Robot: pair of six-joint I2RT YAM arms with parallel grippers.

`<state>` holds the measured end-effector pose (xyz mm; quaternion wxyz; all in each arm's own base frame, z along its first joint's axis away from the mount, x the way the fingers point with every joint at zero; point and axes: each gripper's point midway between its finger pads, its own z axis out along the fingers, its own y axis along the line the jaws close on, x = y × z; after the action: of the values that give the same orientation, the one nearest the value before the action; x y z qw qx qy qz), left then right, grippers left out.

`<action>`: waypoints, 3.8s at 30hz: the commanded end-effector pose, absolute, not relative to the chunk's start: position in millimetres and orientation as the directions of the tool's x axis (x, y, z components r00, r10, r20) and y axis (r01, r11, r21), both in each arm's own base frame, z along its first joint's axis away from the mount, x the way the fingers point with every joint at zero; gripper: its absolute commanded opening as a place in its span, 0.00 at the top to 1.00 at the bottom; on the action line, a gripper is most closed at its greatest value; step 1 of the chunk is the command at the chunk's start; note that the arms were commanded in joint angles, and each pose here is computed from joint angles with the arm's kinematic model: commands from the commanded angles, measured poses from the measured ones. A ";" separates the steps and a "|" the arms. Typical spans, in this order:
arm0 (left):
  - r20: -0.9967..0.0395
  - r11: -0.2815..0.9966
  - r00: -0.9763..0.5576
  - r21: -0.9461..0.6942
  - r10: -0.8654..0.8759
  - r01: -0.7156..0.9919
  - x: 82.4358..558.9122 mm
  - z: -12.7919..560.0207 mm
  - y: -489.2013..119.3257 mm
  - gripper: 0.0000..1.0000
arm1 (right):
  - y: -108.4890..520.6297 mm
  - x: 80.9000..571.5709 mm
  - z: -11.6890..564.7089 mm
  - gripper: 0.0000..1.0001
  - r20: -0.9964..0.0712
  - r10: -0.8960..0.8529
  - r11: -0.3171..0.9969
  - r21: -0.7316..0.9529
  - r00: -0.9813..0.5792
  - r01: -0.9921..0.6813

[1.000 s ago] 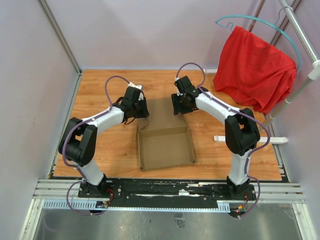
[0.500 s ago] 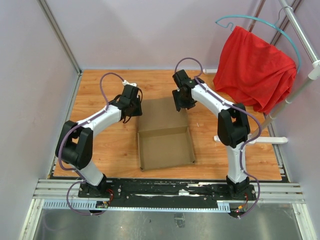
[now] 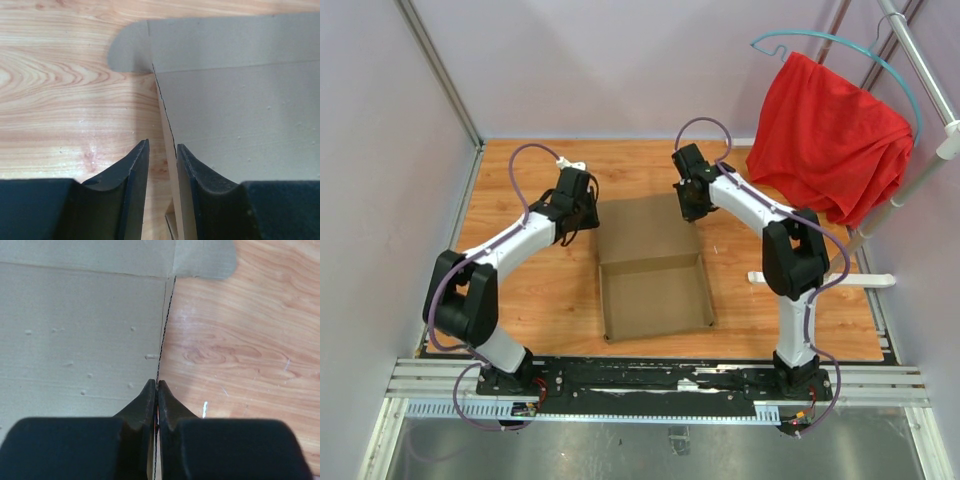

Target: Fold the paper box

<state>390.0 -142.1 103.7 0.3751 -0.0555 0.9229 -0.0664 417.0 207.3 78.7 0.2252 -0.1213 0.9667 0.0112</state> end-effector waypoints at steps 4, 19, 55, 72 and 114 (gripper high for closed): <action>-0.831 0.967 -0.501 -0.251 -0.242 -0.050 391.9 179.5 -131.4 0.62 | 199.1 425.4 137.0 0.99 -0.708 -0.126 0.979 0.025 -0.695 -0.203; -0.900 0.932 -0.286 -0.359 -0.330 0.055 363.0 224.2 -124.4 0.41 | 173.6 372.0 194.7 0.99 -0.974 0.090 0.951 0.146 -0.208 -0.271; -0.988 0.661 0.014 -0.092 -0.154 0.744 345.0 330.7 -220.4 0.35 | 176.8 277.3 190.3 0.99 -0.997 0.072 0.827 0.051 0.017 -0.560; -0.902 0.262 -0.404 -0.357 0.152 0.896 364.7 285.3 -270.4 0.41 | 174.6 270.7 190.4 0.99 -0.997 0.064 0.824 0.033 0.035 -0.566; -0.942 0.320 -0.087 0.023 0.325 0.947 312.9 320.2 -307.0 1.00 | 165.5 269.3 197.3 0.58 -0.989 0.060 0.858 0.120 -0.135 -0.500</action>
<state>320.7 -305.0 279.2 0.4179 0.4382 0.7086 -0.3621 270.7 164.1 185.7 0.6374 -0.1605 0.7234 0.2115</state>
